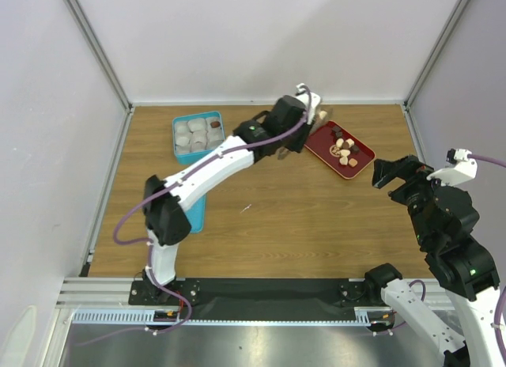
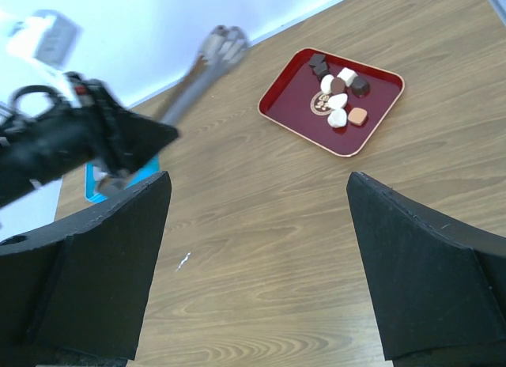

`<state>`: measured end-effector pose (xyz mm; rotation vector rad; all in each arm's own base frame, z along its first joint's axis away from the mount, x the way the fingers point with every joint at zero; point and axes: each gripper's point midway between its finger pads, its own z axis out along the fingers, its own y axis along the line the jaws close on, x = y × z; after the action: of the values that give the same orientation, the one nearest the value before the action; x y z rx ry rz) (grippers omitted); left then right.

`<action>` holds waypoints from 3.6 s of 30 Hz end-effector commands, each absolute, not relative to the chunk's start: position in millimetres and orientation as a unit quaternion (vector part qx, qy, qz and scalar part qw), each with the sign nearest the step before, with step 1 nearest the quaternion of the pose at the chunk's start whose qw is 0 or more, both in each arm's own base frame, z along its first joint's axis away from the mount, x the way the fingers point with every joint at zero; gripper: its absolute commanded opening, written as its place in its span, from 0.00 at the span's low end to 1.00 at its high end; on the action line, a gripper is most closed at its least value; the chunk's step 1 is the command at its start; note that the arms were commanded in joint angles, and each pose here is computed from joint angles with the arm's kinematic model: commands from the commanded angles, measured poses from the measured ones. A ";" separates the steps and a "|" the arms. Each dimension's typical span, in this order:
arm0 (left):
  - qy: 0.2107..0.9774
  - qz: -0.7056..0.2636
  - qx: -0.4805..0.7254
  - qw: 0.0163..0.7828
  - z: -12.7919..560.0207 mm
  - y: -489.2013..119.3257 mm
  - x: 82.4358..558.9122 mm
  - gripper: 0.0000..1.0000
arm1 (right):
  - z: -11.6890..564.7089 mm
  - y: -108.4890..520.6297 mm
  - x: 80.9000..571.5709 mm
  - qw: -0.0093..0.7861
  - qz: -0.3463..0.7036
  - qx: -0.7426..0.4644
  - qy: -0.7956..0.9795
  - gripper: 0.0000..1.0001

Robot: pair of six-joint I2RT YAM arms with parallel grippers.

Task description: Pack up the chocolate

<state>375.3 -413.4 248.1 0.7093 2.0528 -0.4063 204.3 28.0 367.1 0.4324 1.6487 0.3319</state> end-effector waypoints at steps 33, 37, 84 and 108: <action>0.894 0.005 -0.029 0.447 204.3 -74.7 471.9 0.37 | 357.7 44.1 226.6 0.640 0.162 0.186 0.728 0.99; 0.898 0.017 -0.038 0.437 191.9 -63.0 474.0 0.38 | 356.7 44.1 226.9 0.640 0.161 0.184 0.728 0.99; 0.888 -0.026 0.011 0.459 237.1 -88.2 467.8 0.45 | 358.7 33.9 221.9 0.646 0.139 0.189 0.727 1.00; 0.839 -0.236 0.266 0.412 204.0 -439.1 331.8 0.46 | 376.7 19.3 193.9 0.657 0.144 0.198 0.713 0.99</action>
<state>333.8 -402.4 174.2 0.6979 2.1896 -0.4848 200.6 24.6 362.1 0.4313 1.6622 0.3117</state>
